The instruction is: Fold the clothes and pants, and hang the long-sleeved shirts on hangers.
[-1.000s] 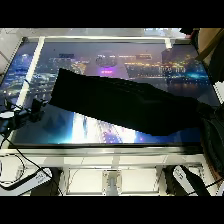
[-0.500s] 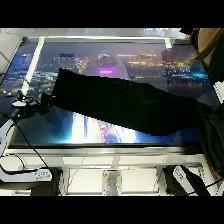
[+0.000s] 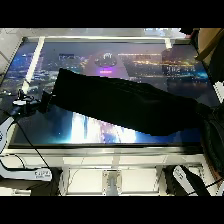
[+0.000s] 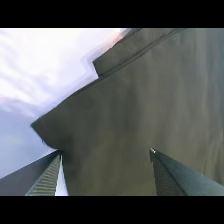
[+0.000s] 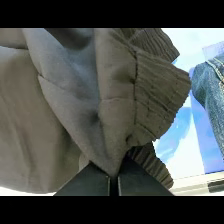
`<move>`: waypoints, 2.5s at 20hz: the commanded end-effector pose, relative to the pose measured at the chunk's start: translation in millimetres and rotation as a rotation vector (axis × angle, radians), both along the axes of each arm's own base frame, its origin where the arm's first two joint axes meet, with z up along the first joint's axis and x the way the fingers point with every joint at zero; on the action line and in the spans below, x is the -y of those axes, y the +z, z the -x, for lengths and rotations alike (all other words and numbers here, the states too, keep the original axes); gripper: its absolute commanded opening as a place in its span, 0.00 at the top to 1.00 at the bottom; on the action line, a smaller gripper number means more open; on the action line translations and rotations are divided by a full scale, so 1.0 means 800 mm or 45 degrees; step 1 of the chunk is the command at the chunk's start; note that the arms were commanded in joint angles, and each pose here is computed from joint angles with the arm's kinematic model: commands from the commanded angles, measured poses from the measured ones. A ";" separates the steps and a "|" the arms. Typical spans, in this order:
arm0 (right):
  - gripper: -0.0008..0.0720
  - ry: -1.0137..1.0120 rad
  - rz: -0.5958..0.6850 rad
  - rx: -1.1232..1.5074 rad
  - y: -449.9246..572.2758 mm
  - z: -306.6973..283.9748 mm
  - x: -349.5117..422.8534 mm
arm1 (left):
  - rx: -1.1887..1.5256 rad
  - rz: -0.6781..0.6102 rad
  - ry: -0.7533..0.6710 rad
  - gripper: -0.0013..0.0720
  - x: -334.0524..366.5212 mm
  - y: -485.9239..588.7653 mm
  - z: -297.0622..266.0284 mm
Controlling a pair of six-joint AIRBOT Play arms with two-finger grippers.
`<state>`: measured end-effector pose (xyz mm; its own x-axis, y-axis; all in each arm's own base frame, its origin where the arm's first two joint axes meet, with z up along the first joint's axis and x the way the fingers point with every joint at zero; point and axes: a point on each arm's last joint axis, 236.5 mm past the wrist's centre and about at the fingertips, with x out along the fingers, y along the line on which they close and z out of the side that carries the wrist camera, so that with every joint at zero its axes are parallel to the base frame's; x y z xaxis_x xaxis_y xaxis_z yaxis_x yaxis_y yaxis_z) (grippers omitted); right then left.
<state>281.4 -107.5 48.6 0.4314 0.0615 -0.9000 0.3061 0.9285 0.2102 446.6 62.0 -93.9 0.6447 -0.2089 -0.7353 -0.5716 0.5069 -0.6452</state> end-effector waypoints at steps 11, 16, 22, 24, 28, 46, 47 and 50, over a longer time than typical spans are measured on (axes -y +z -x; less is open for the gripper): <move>0.96 -0.005 -0.034 0.034 0.004 -0.007 -0.006 | -0.043 0.064 -0.057 0.14 -0.005 0.002 0.022; 0.96 -0.006 -0.035 0.035 0.004 -0.007 -0.007 | 0.027 0.030 0.064 0.22 0.000 0.000 -0.012; 0.96 0.001 0.026 0.022 0.008 -0.004 0.005 | 0.070 -0.002 0.053 0.98 0.004 0.015 -0.021; 0.96 0.004 0.122 0.015 0.028 -0.002 0.024 | 0.172 -0.061 0.060 0.98 -0.013 0.060 -0.025; 0.96 0.007 0.255 0.101 0.101 -0.011 0.045 | 0.401 -0.266 0.007 0.98 -0.053 0.186 0.001; 0.96 -0.028 0.069 -0.500 -0.101 0.147 0.027 | -0.090 -0.471 -0.062 0.98 -0.065 0.058 0.187; 0.96 -0.031 0.074 -0.479 -0.095 0.141 0.029 | -0.087 -0.455 -0.014 0.98 -0.070 0.061 0.187; 0.96 -0.047 0.097 -0.346 -0.057 0.108 0.038 | -0.082 -0.453 0.053 0.98 -0.088 0.068 0.188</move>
<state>177.0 -133.9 -16.0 0.0990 -0.0118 -0.9950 0.3711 0.9282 0.0259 295.4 118.9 -44.6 0.5848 0.0538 -0.8094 -0.5984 0.7023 -0.3857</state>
